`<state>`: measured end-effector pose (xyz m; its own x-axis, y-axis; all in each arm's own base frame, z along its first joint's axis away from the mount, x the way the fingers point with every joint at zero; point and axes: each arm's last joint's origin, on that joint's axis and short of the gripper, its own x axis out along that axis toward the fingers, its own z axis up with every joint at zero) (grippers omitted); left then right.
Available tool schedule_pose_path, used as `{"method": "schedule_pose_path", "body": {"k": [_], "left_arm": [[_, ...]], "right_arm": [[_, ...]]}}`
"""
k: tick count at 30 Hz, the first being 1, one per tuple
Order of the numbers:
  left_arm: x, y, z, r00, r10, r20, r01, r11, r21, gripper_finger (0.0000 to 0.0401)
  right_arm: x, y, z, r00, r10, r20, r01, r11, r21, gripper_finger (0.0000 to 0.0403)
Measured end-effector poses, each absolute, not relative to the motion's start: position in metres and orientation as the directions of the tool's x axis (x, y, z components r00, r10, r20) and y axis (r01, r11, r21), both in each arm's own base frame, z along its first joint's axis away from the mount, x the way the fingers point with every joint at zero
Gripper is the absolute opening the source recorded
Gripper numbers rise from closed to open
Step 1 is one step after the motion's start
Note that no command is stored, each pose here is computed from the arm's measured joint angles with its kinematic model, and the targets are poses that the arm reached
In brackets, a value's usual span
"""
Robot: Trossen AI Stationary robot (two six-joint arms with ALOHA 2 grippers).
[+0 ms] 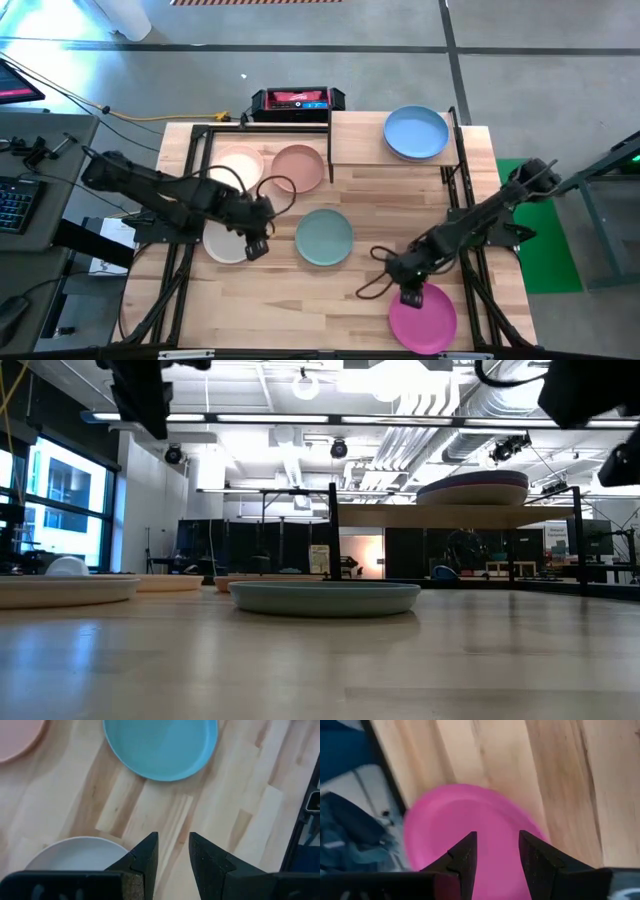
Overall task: Place and stack plates onto a shelf
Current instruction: Stack the pink plate on top of the blue plate on the shelf
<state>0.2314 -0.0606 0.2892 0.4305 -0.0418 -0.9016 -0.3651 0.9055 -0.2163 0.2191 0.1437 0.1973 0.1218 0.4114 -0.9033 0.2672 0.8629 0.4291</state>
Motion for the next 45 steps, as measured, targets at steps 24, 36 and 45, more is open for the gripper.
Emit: {"method": "schedule_pose_path", "body": {"k": [24, 36, 45], "left_arm": [[0.221, -0.091, 0.290, 0.446, -0.035, -0.894, -0.389, 0.892, -0.229, 0.0097], [0.221, -0.091, 0.290, 0.453, -0.015, -0.891, -0.396, 0.892, -0.216, 0.0097], [0.222, -0.090, 0.290, 0.460, 0.005, -0.888, -0.402, 0.893, -0.204, 0.0097]], "right_arm": [[0.228, 0.147, 0.168, 0.095, 0.274, -0.957, 0.045, 0.959, 0.279, 0.0126], [0.226, 0.152, 0.168, 0.093, 0.271, -0.958, -0.013, 0.962, 0.271, 0.0126], [0.221, 0.156, 0.168, 0.110, 0.215, -0.970, -0.024, 0.977, 0.214, 0.0126]]}}
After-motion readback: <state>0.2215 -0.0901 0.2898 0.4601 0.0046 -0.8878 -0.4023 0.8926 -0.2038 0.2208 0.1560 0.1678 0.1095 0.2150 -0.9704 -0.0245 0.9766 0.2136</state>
